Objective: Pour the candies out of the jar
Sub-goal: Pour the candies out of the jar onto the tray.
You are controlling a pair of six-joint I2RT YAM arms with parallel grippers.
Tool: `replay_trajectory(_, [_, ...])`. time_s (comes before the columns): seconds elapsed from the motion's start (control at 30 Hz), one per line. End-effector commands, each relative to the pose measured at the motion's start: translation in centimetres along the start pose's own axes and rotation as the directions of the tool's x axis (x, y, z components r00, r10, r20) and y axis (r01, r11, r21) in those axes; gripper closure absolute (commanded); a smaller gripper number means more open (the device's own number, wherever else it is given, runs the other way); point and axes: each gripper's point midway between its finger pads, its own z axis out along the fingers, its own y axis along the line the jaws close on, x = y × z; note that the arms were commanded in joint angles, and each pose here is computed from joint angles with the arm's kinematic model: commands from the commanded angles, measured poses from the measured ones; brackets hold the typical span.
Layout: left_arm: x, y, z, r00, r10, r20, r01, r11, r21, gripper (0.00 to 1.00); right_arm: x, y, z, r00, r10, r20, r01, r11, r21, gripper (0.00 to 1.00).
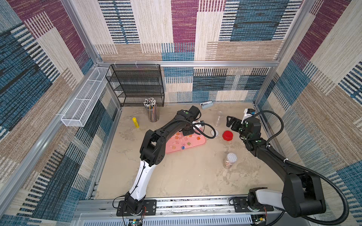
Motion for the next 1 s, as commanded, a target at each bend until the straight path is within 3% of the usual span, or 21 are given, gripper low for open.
replay_trajectory(0.0, [2.6, 2.4, -0.3, 0.963, 0.158, -0.217, -0.190, 0.972, -0.138, 1.00, -0.8, 0.4, -0.1, 0.999, 0.012, 0.034, -0.011, 1.000, -0.017, 0.00])
replay_trajectory(0.13, [3.6, 3.5, -0.5, 0.912, 0.227, -0.342, -0.302, 0.935, -0.184, 1.00, -0.6, 0.2, -0.1, 0.999, 0.012, 0.029, -0.011, 1.000, -0.011, 0.00])
replay_trajectory(0.37, [3.9, 3.4, -2.5, 0.896, 0.280, -0.346, -0.358, 0.915, -0.185, 1.00, -0.3, 0.1, 0.2, 1.000, 0.024, 0.017, -0.023, 1.000, -0.012, 0.00])
replay_trajectory(0.53, [5.4, 2.9, -3.8, 0.855, 0.367, -0.365, -0.452, 0.873, -0.181, 1.00, 0.0, 0.2, 0.4, 0.999, 0.039, 0.011, -0.039, 0.999, -0.019, 0.00])
replay_trajectory(0.97, [8.2, 2.7, -6.7, 0.828, 0.442, -0.345, -0.539, 0.799, -0.267, 1.00, -0.1, 0.8, 0.6, 0.998, 0.062, 0.000, -0.062, 0.997, -0.047, 0.00])
